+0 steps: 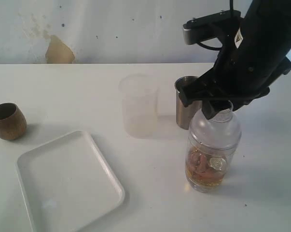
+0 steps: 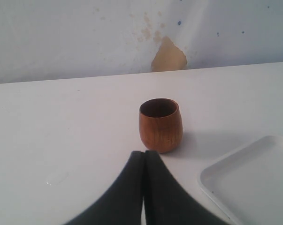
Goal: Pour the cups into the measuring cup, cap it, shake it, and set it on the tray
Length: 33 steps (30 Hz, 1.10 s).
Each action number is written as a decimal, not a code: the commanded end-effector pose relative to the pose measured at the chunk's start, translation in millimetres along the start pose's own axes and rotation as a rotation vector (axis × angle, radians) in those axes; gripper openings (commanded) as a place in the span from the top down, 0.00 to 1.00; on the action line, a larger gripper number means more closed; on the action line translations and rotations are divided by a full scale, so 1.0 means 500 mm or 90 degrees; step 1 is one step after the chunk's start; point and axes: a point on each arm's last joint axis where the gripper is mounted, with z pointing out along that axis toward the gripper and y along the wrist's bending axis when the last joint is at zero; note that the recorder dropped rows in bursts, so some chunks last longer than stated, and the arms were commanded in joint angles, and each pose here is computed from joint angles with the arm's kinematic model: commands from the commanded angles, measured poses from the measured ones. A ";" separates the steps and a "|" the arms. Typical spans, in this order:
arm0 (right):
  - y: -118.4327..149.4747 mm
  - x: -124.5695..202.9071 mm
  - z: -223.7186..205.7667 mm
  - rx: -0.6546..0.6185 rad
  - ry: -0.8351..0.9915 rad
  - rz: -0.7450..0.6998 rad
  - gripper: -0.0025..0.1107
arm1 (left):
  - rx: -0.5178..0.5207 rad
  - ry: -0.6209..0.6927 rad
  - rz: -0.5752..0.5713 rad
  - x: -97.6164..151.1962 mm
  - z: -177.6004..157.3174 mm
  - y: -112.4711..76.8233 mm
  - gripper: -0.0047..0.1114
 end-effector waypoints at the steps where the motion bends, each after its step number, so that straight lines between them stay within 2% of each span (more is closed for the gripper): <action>1: -0.007 0.008 0.006 0.016 0.023 -0.015 0.56 | -0.001 -0.004 0.000 0.001 0.000 0.000 0.96; 3: -0.007 0.008 0.006 0.017 0.023 -0.029 0.49 | -0.001 -0.004 0.000 0.001 0.000 0.000 0.96; 5: -0.008 0.008 0.006 0.018 0.022 -0.041 0.46 | -0.001 -0.004 0.000 0.001 0.000 0.000 0.96; 13: -0.015 0.007 0.003 0.043 0.016 -0.053 0.46 | -0.001 -0.004 0.000 0.001 0.000 0.000 0.96; 20: -0.005 0.014 -0.014 -0.003 0.006 -0.091 0.46 | -0.001 -0.004 0.000 0.001 0.000 0.000 0.96; 27: -0.010 0.003 -0.072 -0.007 -0.060 -0.090 0.46 | -0.001 -0.004 0.000 0.001 0.000 0.000 0.96; 30: -0.012 0.002 -0.093 -0.008 -0.084 -0.088 0.48 | -0.001 -0.004 0.000 0.001 0.000 0.000 0.96; 33: -0.013 0.001 -0.100 -0.010 -0.103 -0.087 0.57 | -0.001 -0.004 0.000 0.001 0.000 0.000 0.96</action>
